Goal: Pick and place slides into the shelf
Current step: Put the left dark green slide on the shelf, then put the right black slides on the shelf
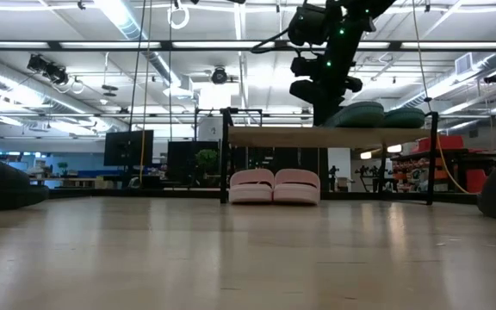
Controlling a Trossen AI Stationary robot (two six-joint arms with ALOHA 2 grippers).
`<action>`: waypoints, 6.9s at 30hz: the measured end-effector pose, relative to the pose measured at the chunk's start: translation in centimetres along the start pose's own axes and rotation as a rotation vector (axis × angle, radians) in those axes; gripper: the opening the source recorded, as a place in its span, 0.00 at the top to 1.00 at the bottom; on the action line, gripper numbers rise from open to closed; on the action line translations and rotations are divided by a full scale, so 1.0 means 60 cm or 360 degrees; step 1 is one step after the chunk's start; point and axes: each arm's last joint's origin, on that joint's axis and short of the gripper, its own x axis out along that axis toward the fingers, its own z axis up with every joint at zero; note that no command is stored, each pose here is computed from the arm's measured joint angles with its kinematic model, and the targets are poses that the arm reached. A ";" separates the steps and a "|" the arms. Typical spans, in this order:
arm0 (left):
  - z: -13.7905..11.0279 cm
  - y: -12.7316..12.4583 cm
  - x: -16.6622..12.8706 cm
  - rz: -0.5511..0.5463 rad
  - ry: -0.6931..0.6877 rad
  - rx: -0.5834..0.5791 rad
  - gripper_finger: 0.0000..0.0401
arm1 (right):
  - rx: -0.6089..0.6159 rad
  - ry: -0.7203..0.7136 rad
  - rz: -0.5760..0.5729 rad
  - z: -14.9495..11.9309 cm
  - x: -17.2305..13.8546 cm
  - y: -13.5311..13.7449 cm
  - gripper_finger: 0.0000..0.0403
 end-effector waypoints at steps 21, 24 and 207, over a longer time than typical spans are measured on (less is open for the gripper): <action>-0.005 0.000 0.000 -0.0005 0.0050 0.0002 0.97 | -0.0030 -0.0059 -0.0005 0.001 -0.018 0.001 0.99; -0.005 0.000 0.000 -0.0005 0.0050 0.0002 0.94 | -0.0028 -0.0116 0.0028 0.000 -0.042 0.000 0.99; -0.072 -0.223 -0.113 -0.0643 0.0559 0.0347 0.96 | -0.0785 -0.0059 -0.0337 0.045 0.008 0.024 0.68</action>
